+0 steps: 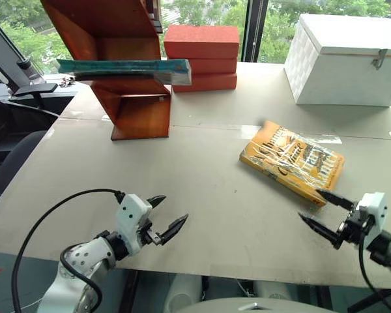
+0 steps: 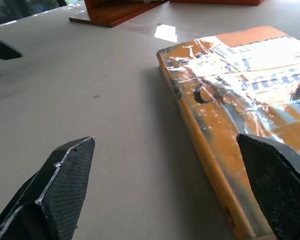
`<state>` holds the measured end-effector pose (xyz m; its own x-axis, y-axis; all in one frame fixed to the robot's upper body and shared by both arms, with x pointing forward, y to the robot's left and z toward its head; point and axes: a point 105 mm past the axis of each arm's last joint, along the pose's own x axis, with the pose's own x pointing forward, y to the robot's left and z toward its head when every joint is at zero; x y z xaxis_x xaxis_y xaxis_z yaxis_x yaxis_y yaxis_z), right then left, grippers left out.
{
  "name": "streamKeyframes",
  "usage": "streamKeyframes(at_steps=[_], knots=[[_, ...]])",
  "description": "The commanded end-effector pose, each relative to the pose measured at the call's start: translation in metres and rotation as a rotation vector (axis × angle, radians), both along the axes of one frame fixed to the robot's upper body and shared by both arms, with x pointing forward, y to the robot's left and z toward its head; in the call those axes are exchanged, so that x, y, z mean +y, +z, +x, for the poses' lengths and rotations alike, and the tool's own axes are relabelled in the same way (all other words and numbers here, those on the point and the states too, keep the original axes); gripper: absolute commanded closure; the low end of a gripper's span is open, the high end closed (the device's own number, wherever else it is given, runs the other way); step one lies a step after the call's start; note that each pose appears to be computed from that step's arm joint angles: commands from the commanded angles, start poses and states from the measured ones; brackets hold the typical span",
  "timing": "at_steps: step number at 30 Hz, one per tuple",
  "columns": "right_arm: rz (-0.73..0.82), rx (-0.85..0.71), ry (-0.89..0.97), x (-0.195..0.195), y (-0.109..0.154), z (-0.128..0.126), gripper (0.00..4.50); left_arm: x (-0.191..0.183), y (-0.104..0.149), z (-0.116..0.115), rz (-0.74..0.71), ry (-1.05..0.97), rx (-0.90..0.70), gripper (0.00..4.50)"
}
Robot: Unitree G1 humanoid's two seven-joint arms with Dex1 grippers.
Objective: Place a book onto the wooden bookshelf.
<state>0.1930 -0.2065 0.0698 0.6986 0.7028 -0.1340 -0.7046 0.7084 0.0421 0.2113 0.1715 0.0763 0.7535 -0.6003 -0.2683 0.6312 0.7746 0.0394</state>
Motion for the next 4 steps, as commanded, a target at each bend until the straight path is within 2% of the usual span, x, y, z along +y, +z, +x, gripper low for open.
streamKeyframes(at_steps=[1,4], knots=[[-0.045,-0.028,-0.004,0.007,-0.011,-0.015,0.00,-0.008,0.001,0.002,-0.025,0.007,-0.016,0.03],[-0.068,-0.046,-0.054,0.007,-0.018,-0.015,0.00,-0.008,-0.010,0.002,0.027,0.012,-0.019,0.03]])
